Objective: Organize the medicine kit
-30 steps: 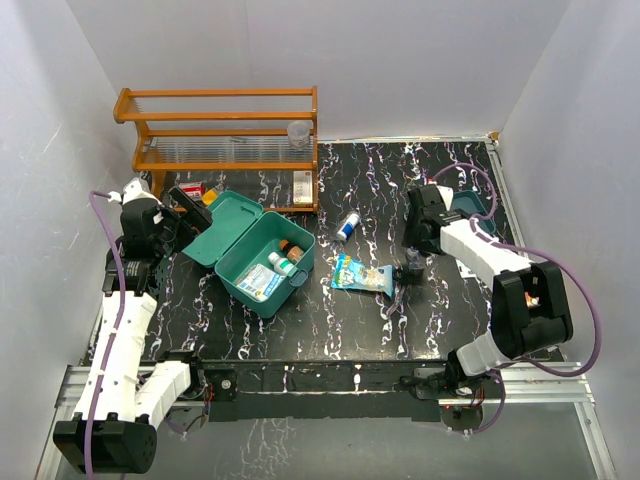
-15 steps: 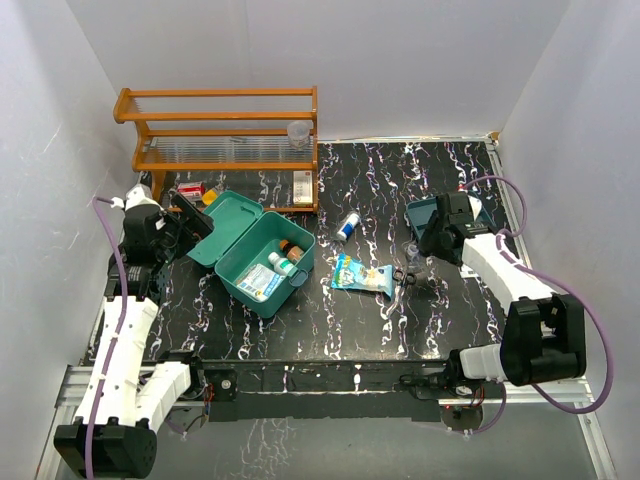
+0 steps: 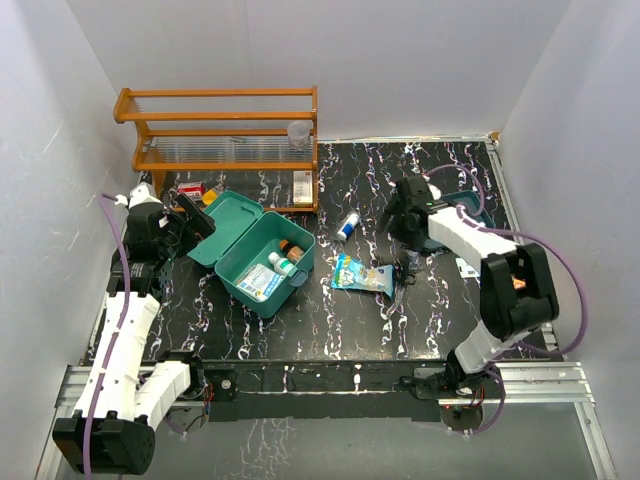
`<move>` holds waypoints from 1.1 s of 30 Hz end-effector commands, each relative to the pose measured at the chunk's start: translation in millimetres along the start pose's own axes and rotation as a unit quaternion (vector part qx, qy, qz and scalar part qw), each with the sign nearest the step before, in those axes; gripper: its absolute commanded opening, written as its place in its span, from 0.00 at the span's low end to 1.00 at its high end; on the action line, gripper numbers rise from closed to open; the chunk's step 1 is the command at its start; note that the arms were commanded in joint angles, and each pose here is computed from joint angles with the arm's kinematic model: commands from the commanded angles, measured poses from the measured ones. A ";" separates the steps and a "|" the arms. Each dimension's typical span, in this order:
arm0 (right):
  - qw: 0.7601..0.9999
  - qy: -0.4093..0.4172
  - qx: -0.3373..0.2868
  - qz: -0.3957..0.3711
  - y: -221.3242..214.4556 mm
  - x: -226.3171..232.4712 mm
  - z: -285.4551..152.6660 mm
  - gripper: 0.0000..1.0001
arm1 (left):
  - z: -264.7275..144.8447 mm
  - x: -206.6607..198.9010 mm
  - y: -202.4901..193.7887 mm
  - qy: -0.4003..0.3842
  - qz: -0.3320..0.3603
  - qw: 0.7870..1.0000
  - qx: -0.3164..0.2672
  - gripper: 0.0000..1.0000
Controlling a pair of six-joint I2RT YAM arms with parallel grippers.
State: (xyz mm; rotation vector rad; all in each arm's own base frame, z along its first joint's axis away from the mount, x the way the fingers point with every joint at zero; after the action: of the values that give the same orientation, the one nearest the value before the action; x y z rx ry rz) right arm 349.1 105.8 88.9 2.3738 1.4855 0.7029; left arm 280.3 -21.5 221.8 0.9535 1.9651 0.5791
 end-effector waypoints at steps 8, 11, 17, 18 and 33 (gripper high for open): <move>0.994 0.102 0.012 0.030 16.5 111.0 53.5 0.66 | -8.4 -8.3 18.8 -0.006 0.014 0.999 -0.029 0.99; 0.994 0.101 0.015 0.036 20.7 122.7 70.5 0.64 | -7.6 -11.8 21.7 -0.012 0.016 0.999 -0.031 0.99; 0.996 0.079 0.011 0.050 28.2 128.1 92.7 0.58 | -9.1 -16.8 26.7 -0.023 0.026 0.999 -0.037 0.99; 0.996 0.075 0.011 0.051 27.8 127.6 94.6 0.57 | -9.2 -17.4 27.3 -0.024 0.028 0.999 -0.037 0.99; 0.981 0.194 -0.002 0.027 37.9 163.1 61.0 0.20 | -7.5 -62.2 12.3 -0.147 0.023 0.989 0.020 0.99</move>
State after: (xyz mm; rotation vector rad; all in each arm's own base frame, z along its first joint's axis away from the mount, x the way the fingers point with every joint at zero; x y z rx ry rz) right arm 457.2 220.7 43.0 2.5056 1.5347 0.9490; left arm 293.9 -39.3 238.2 1.0227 1.8539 0.5070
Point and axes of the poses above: each gripper's point midway between its finger pads, its own z axis out along the fingers, its own x axis along the line the jaws close on, y = z × x, the point moved 1 cm from there along -z, back along the fingers, and after that the axes turned 3 degrees about -z, right-handed, at the moved point
